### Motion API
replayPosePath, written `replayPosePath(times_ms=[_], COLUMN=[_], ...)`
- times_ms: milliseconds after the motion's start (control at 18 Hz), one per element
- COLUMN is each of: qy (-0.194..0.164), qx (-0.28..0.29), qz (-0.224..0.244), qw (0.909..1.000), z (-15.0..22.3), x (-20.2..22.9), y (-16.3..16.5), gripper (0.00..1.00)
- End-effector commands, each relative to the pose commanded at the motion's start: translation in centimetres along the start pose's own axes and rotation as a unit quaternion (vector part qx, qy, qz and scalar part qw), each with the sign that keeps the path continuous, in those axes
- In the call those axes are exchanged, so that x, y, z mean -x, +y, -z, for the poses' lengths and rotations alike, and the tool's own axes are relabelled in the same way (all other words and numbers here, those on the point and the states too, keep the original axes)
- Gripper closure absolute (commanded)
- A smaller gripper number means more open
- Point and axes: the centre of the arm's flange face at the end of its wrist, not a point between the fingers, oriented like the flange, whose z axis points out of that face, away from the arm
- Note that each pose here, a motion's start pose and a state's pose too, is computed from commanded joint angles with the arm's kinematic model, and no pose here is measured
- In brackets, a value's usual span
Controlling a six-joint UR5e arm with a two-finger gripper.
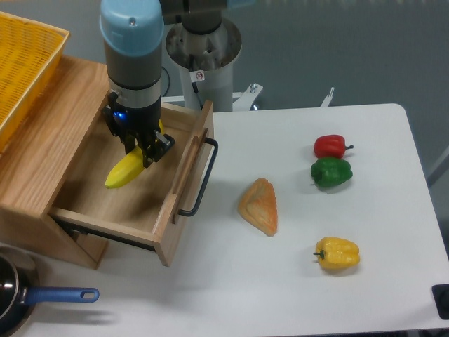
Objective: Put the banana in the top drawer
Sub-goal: 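Lower the held banana down into the drawer interior, then open the gripper to release the banana onto the drawer floor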
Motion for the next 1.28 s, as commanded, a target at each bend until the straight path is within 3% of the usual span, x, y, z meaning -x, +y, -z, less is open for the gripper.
replayPosePath(times_ms=[444,1278], qy=[-0.009,-0.005], qx=[0.034,0.037], qz=[-0.009,-0.009], qw=[0.9993,0.9993], z=[-2.0,-2.5], x=[-0.5,-0.5], y=[-0.2,-0.3], gripper=[0.61,0.59])
